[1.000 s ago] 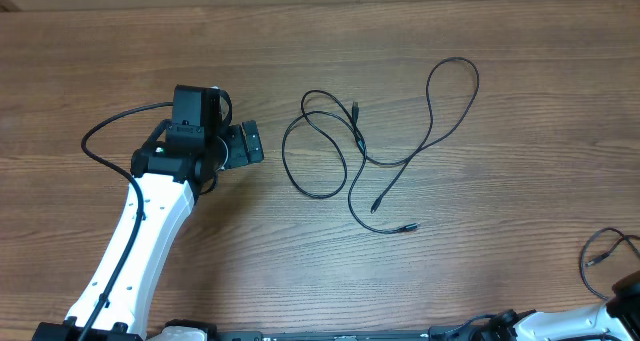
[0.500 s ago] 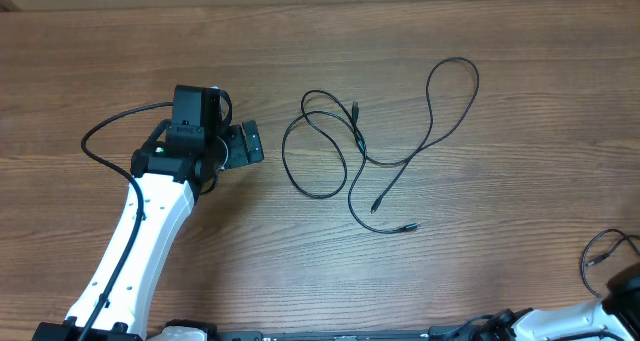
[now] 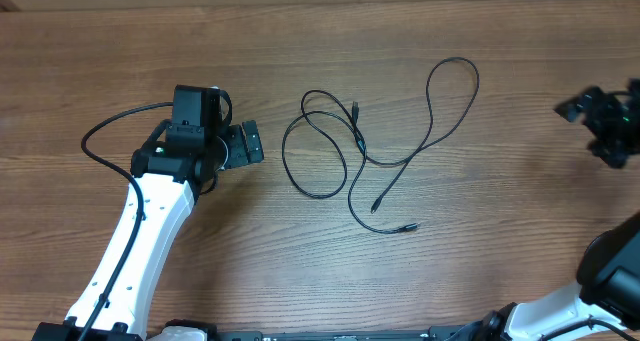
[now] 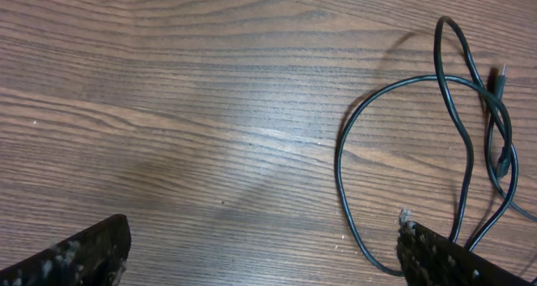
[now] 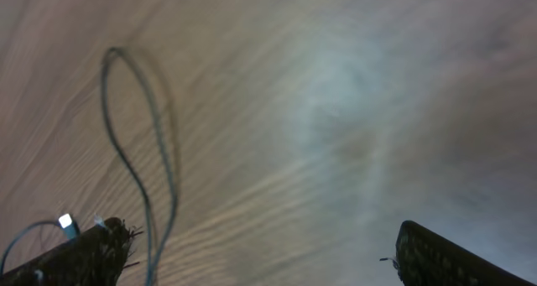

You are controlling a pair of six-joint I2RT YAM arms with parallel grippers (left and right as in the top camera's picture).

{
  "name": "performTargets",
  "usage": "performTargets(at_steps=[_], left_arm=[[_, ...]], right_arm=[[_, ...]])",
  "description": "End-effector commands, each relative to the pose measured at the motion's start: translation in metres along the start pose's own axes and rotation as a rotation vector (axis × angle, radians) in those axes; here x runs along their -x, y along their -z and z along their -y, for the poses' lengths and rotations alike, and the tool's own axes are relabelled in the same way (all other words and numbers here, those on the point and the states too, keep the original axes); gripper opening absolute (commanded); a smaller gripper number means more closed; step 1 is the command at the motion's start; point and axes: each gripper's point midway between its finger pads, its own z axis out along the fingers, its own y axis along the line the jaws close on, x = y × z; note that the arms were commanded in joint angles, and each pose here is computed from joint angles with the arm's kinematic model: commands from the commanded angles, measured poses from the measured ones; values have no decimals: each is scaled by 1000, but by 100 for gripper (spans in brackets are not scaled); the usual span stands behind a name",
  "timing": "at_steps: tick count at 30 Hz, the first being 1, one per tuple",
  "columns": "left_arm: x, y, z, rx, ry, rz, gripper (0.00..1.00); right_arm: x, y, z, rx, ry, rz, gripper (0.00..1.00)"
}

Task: Untangle cables

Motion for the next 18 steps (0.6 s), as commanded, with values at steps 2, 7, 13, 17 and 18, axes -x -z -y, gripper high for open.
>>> performTargets(at_steps=[2,7,13,17,18], left_arm=[[3,0,0,-4,-16,4,100],[3,0,0,-4,-16,4,100],[3,0,0,-4,-16,4,99],[3,0,0,-4,-16,4,100],[3,0,0,-4,-16,4,100]], right_arm=[[6,4,-40,37,106,52,100],[-8,-18,-76,80,203,31,100],[-21,-57,-106,126,196,19,100],[-25,-75,-126,196,222,2,100],[-26,-80,-128,198,229,1,100]])
